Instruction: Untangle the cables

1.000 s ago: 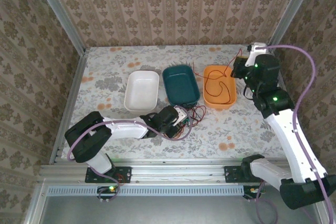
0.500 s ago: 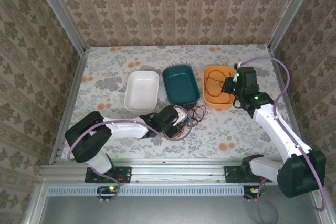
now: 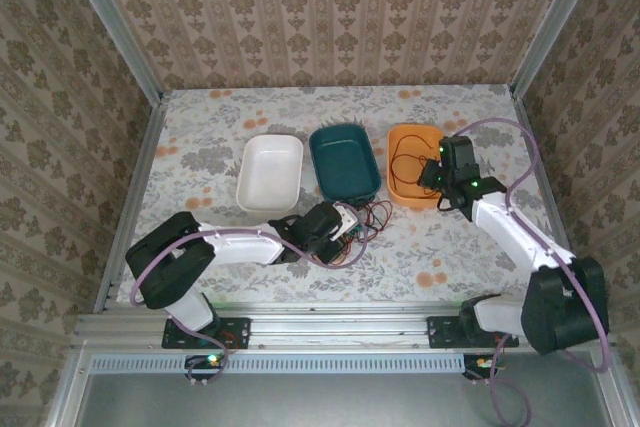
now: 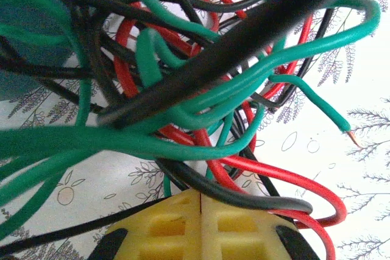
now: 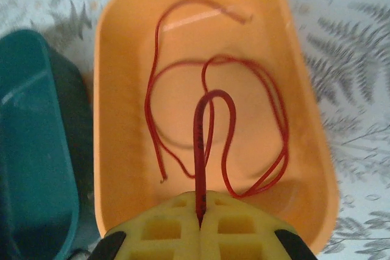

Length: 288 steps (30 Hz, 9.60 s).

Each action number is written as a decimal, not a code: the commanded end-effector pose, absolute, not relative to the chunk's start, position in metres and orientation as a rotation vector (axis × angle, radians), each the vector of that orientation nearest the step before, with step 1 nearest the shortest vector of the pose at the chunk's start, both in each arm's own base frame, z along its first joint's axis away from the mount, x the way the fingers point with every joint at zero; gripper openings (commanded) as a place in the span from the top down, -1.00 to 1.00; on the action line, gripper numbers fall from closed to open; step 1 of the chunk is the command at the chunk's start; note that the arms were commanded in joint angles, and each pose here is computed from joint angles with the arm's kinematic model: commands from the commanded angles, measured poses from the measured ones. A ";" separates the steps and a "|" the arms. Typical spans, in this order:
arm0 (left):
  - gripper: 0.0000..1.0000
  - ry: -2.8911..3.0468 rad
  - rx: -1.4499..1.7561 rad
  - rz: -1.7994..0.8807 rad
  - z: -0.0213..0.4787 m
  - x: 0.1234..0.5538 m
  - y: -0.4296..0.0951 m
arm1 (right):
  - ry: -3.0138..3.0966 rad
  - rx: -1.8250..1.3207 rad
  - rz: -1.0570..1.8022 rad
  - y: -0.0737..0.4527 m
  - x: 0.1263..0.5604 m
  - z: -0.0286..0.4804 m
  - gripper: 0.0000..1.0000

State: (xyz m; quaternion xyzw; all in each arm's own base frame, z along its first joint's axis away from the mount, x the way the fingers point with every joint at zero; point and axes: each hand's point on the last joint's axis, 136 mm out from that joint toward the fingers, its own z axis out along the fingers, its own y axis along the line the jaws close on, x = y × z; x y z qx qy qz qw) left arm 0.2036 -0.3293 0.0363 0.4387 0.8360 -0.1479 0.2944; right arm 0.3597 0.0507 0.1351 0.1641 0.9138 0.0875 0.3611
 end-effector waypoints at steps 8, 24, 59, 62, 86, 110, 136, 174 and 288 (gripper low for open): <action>1.00 2.217 1.166 -0.356 0.041 0.203 -0.331 | 2.639 0.367 0.494 0.100 0.365 0.079 0.99; 1.00 2.196 1.184 -0.373 0.047 0.203 -0.336 | 2.365 0.359 0.327 0.068 0.363 0.157 0.08; 1.00 2.215 1.193 -0.355 0.039 0.202 -0.338 | 2.536 0.209 0.556 0.159 0.321 0.057 0.42; 1.00 2.219 1.193 -0.349 0.038 0.203 -0.337 | 2.561 0.194 0.553 0.163 0.321 0.052 0.43; 1.00 2.231 1.233 -0.330 0.032 0.199 -0.336 | 2.273 0.260 0.495 0.140 0.317 0.142 1.00; 1.00 2.264 1.169 -0.296 0.027 0.194 -0.312 | 1.729 0.575 0.158 0.019 0.276 0.294 1.00; 1.00 2.255 1.110 -0.290 0.029 0.193 -0.297 | 1.659 0.745 0.087 -0.047 0.268 0.312 1.00; 0.59 1.985 1.527 -0.476 0.056 0.191 -0.435 | 1.861 0.688 0.243 -0.012 0.291 0.273 1.00; 1.00 2.289 1.079 -0.296 0.010 0.210 -0.311 | 1.775 0.375 0.021 0.037 0.446 0.353 1.00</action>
